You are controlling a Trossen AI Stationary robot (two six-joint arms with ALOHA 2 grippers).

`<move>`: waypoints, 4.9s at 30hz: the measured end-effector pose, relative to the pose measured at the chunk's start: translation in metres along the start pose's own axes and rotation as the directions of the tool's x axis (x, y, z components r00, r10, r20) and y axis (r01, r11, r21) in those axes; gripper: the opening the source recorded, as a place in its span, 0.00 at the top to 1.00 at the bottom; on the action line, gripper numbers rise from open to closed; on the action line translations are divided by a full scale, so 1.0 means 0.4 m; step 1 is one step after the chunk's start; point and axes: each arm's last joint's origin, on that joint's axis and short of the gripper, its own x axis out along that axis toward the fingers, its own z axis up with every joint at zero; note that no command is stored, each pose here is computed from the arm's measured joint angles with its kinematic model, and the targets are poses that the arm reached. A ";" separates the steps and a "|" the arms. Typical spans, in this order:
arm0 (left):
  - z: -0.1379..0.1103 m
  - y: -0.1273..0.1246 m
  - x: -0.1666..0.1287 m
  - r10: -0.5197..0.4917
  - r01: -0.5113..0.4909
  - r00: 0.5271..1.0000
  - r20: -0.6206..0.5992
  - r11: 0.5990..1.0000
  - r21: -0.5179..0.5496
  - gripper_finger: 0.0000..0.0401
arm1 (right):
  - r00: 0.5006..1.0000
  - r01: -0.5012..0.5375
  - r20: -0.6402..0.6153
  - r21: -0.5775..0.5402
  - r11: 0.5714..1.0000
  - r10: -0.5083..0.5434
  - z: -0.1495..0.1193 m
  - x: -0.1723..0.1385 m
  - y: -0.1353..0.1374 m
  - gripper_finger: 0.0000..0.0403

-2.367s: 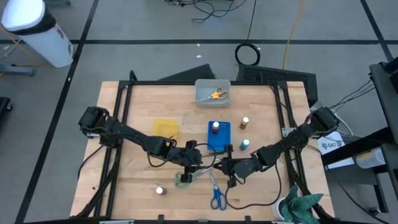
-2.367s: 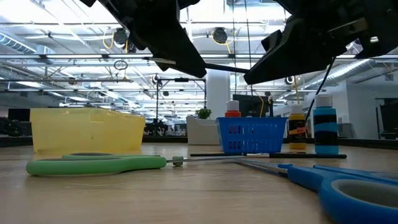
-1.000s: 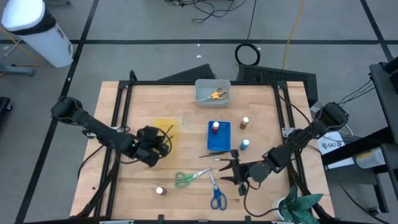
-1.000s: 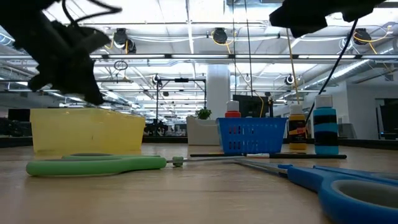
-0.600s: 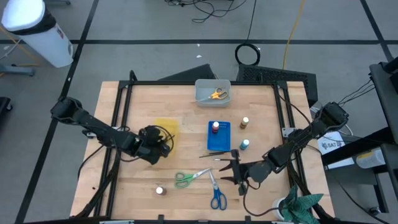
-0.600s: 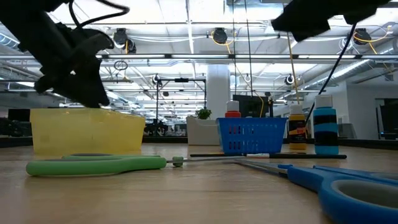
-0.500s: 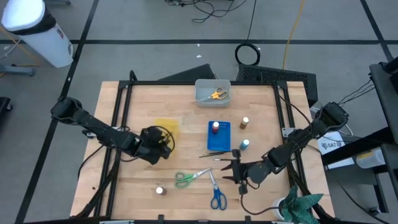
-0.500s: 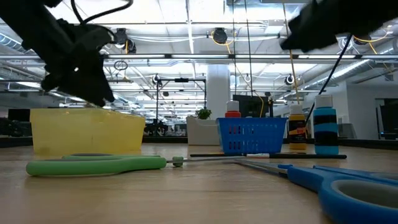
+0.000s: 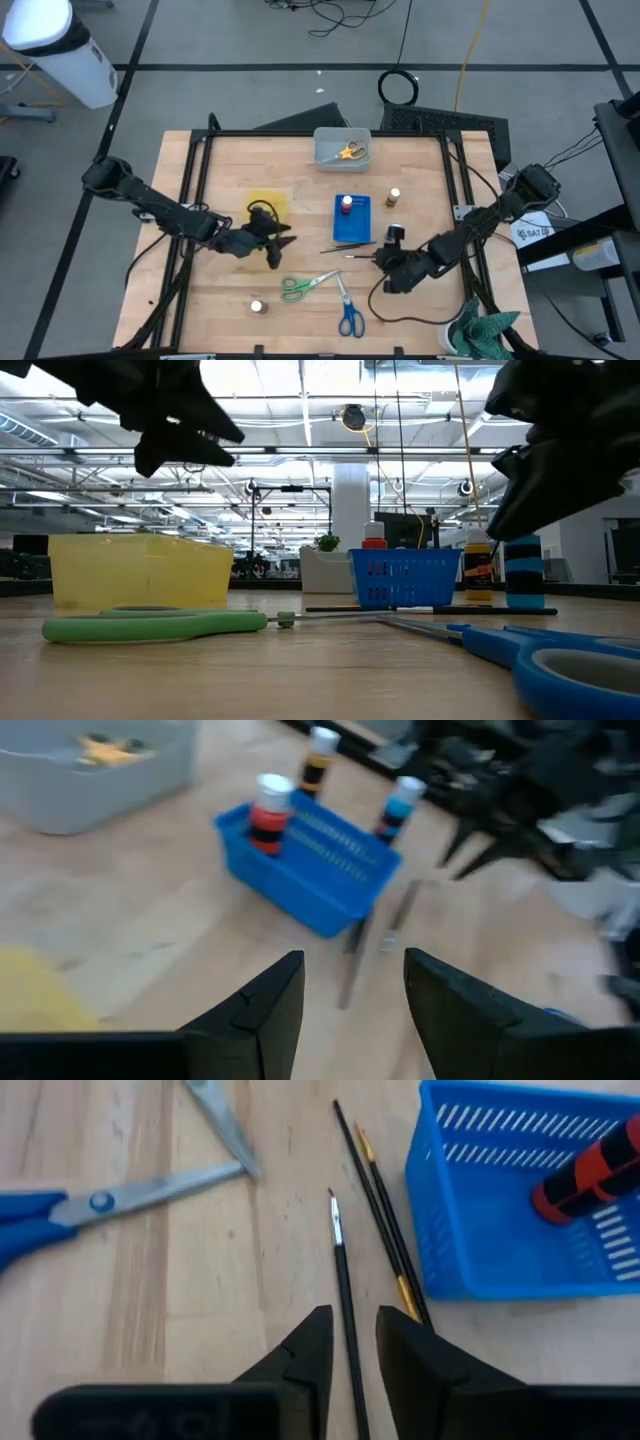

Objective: Pick & Place Paint Supplies
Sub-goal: Put the top gold paint brush into the yellow bin

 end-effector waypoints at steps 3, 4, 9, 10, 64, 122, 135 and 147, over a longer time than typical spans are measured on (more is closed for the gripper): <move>-0.017 -0.014 0.024 -0.077 0.077 0.996 -0.044 0.997 0.018 0.54 | 0.999 -0.014 0.029 -0.002 1.000 0.014 0.012 0.003 -0.001 0.88; -0.028 -0.018 0.037 -0.089 0.092 0.995 -0.054 0.994 0.062 0.54 | 0.999 -0.021 0.043 -0.011 1.000 0.021 0.015 0.003 0.001 0.89; -0.082 -0.036 0.127 -0.134 0.136 0.991 -0.026 0.970 0.204 0.54 | 0.990 -0.069 0.115 -0.067 0.995 0.076 0.036 0.001 0.012 0.93; -0.088 -0.039 0.150 -0.131 0.132 0.991 -0.020 0.967 0.216 0.54 | 0.989 -0.075 0.126 -0.074 0.994 0.084 0.039 0.000 0.014 0.94; -0.138 0.007 0.390 0.101 -0.045 0.984 -0.149 0.940 0.337 0.97 | 0.978 -0.114 0.162 -0.104 0.988 0.130 0.048 -0.004 0.025 0.96; -0.151 -0.091 0.423 -0.037 0.149 0.952 -0.303 0.924 0.353 0.96 | 0.977 -0.117 0.165 -0.109 0.987 0.134 0.049 -0.005 0.025 0.96; -0.165 -0.066 0.419 0.044 0.108 0.922 -0.386 0.925 0.364 0.98 | 0.988 -0.095 0.112 -0.130 0.987 0.110 0.035 -0.002 0.019 0.93; -0.170 -0.063 0.421 0.049 0.113 0.919 -0.392 0.917 0.381 0.98 | 0.999 -0.048 -0.020 -0.166 0.985 0.045 -0.055 0.026 -0.014 0.70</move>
